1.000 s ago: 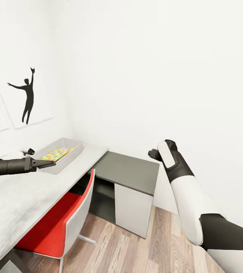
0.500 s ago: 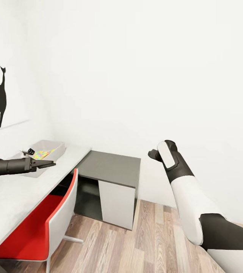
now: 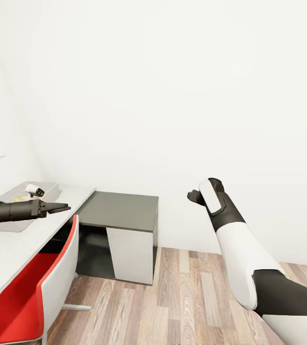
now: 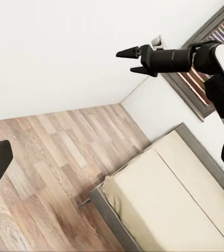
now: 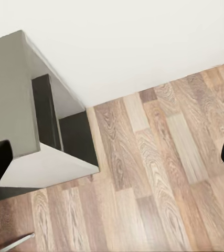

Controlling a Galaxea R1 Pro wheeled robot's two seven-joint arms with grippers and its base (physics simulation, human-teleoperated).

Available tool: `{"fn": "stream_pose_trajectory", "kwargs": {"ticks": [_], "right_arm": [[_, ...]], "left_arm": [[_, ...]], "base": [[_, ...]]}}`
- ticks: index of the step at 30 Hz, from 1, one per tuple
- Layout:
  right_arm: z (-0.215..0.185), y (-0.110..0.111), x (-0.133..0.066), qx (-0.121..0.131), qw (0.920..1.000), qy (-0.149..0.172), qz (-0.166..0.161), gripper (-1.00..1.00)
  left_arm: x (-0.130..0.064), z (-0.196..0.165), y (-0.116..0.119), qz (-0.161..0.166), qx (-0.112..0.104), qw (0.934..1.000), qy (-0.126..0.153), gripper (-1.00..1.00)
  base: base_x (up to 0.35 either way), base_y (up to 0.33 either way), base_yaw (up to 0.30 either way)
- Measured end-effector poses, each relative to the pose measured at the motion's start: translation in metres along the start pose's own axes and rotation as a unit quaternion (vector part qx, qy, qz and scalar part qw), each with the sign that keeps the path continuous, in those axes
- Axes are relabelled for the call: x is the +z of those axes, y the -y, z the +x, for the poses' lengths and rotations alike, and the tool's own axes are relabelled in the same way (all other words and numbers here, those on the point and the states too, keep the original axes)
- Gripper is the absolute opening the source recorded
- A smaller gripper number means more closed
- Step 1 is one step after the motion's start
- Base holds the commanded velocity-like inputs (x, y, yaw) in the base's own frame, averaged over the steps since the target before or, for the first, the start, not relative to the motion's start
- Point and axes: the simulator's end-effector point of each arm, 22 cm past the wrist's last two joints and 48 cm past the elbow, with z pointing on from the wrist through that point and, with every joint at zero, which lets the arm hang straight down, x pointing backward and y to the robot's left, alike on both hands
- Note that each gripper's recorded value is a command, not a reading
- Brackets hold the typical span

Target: Put all the toys in the child's room - the three board games (two on the bed and one on the table), the two jigsaw puzzles on the table, and the tennis ball on the table - inside the toy box on the table in the child's room.

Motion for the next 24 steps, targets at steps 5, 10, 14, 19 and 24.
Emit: {"fn": "stream_pose_trajectory", "kwargs": {"ticks": [5,10,14,19,24], "right_arm": [[0.005,0.004,0.007,0.006,1.0000,-0.003,0.007,1.00],[0.014,0.004,0.012,0.007,0.9999,-0.010,0.011,1.00],[0.017,0.003,0.014,0.006,0.9998,-0.014,0.011,1.00],[0.018,0.003,0.014,0.006,0.9998,-0.014,0.011,1.00],[0.020,0.004,0.015,0.006,0.9998,-0.015,0.013,1.00]], "left_arm": [[0.000,0.003,-0.005,-0.002,-0.010,0.9999,0.002,1.00],[0.000,0.006,-0.011,-0.010,-0.002,1.0000,0.000,1.00],[-0.001,0.009,-0.020,-0.023,0.000,0.9997,0.000,1.00],[-0.001,0.015,-0.034,-0.041,-0.011,0.9991,-0.001,1.00],[0.000,0.018,-0.049,-0.068,-0.017,0.9975,-0.001,1.00]], "base": [[-0.062,0.000,-0.278],[-0.012,0.000,-0.278],[-0.003,0.000,-0.278],[-0.001,0.000,-0.278],[0.000,0.000,-0.278]]}}
